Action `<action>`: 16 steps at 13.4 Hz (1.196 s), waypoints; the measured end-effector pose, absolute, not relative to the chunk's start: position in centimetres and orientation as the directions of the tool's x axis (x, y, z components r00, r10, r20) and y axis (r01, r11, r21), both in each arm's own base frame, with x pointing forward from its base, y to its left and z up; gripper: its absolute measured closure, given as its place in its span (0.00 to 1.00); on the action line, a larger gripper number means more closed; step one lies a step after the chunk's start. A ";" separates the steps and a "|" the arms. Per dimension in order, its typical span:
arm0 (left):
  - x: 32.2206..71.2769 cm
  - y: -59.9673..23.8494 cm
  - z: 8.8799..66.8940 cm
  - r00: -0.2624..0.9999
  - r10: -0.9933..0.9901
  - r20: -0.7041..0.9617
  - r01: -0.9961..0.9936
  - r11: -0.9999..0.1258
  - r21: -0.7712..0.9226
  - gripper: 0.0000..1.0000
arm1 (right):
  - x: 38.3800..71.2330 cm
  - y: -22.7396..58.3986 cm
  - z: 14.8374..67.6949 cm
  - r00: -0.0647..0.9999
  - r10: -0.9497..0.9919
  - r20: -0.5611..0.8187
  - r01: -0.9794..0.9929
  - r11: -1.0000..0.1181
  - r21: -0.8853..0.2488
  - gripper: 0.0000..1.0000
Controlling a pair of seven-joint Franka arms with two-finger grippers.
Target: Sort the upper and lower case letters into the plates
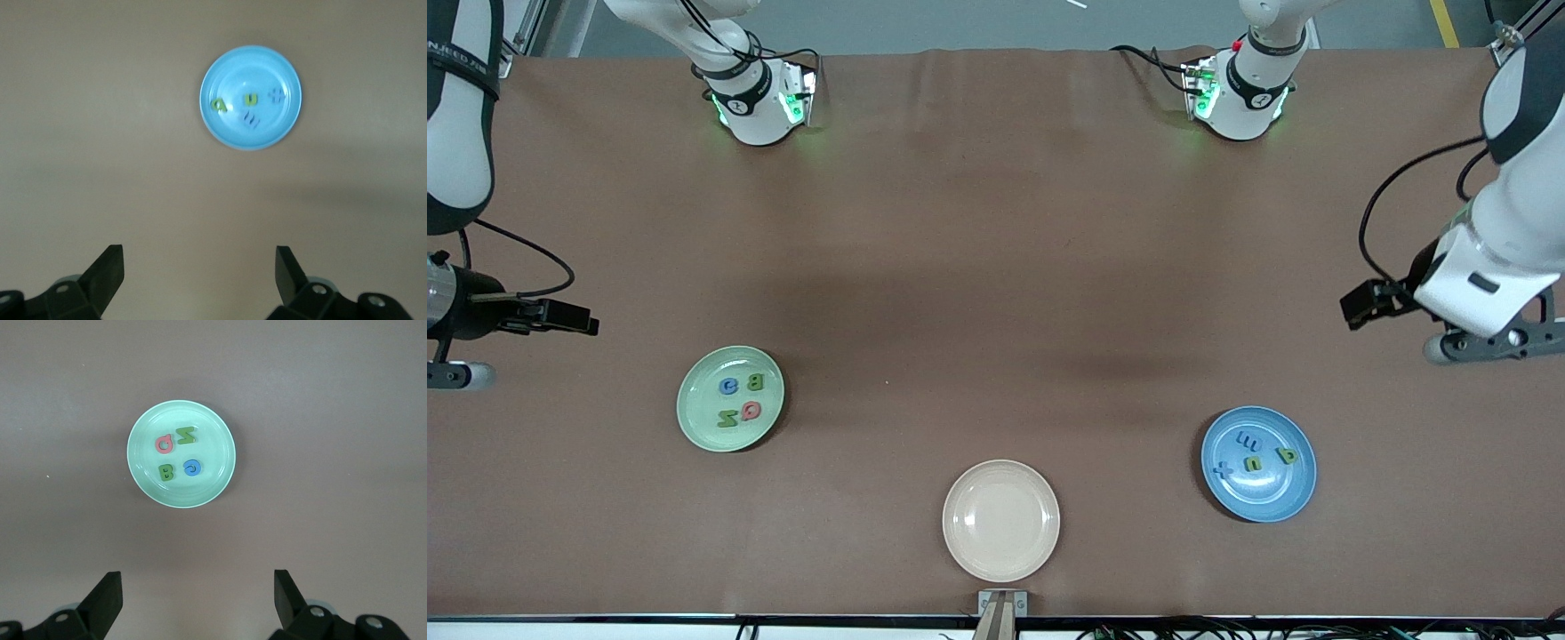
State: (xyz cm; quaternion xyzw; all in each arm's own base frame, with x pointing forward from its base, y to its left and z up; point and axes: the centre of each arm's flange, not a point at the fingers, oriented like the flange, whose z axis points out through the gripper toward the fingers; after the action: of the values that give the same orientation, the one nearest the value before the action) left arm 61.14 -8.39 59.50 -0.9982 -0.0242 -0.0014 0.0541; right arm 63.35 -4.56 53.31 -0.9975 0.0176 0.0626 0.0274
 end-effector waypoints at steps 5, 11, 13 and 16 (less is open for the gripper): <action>56.8 -5.6 62.2 0.997 0.074 -0.039 0.073 -0.997 -0.034 0.00 | 61.4 -3.8 55.8 0.994 -0.024 -0.103 -0.031 -0.997 -0.064 0.00; 53.4 -6.7 62.1 0.996 0.065 -0.059 0.062 -0.997 -0.050 0.00 | 59.0 -2.8 57.4 0.996 -0.022 -0.084 -0.027 -0.997 -0.067 0.00; 52.6 -6.9 62.3 0.996 0.062 -0.058 0.059 -0.997 -0.052 0.00 | 58.1 -2.9 58.1 0.997 -0.023 -0.076 -0.028 -0.997 -0.069 0.00; 51.8 -6.9 62.8 0.997 0.060 -0.047 0.058 -0.997 -0.053 0.00 | 56.4 -2.9 58.8 0.998 -0.024 -0.066 -0.029 -0.997 -0.071 0.00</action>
State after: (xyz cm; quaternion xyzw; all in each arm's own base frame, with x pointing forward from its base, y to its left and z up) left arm 51.82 -6.91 62.82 -0.9989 -0.0295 0.0244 0.0260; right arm 56.41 -2.92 58.83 -0.9987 0.0132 0.0327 0.0359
